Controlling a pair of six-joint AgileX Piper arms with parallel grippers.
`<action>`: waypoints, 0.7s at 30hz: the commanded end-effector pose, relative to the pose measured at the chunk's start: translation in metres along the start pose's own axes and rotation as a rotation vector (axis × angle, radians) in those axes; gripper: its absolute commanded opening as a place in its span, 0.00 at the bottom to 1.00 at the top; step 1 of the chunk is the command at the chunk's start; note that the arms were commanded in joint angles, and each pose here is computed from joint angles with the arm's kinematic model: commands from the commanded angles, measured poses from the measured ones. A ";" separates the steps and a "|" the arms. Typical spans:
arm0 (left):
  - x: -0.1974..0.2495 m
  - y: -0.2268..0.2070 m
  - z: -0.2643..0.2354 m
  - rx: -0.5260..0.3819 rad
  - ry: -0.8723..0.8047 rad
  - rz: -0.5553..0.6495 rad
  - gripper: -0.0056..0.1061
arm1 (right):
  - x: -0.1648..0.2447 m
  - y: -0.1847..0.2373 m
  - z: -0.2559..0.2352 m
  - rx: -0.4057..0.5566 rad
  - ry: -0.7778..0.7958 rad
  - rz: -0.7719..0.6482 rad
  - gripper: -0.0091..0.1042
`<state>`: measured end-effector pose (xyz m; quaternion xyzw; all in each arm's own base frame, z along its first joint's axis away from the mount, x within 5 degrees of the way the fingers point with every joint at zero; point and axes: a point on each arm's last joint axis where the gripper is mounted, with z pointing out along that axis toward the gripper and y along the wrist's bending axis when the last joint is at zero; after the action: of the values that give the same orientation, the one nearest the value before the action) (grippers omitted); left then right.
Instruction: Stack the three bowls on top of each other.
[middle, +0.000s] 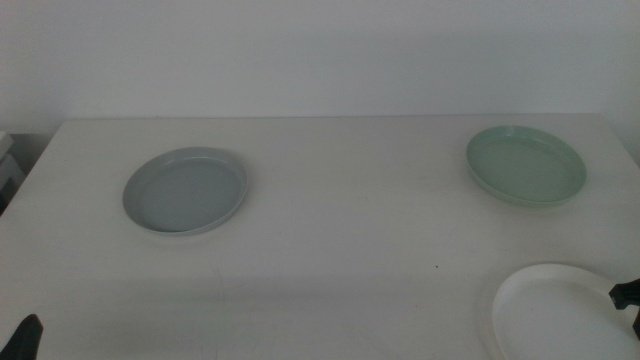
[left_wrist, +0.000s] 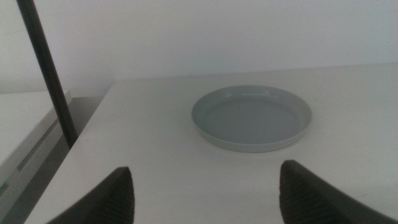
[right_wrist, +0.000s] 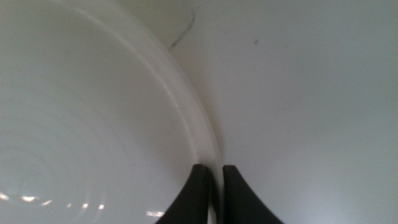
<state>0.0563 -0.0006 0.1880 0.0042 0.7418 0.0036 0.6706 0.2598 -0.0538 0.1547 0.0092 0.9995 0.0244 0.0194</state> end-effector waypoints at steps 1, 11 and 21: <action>-0.009 0.001 -0.002 -0.007 -0.095 -0.015 0.74 | -0.002 0.005 -0.026 0.009 -0.062 -0.001 0.07; -0.009 0.001 -0.002 -0.007 -0.095 -0.015 0.74 | -0.022 0.081 -0.109 -0.092 -0.273 0.017 0.07; -0.009 0.001 -0.002 -0.007 -0.095 -0.015 0.74 | -0.058 0.176 -0.114 -0.239 -0.327 -0.129 0.07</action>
<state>0.0563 -0.0006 0.1880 0.0042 0.7418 0.0036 0.6706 0.3107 0.1035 0.2602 -0.0505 0.9812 0.1204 0.1424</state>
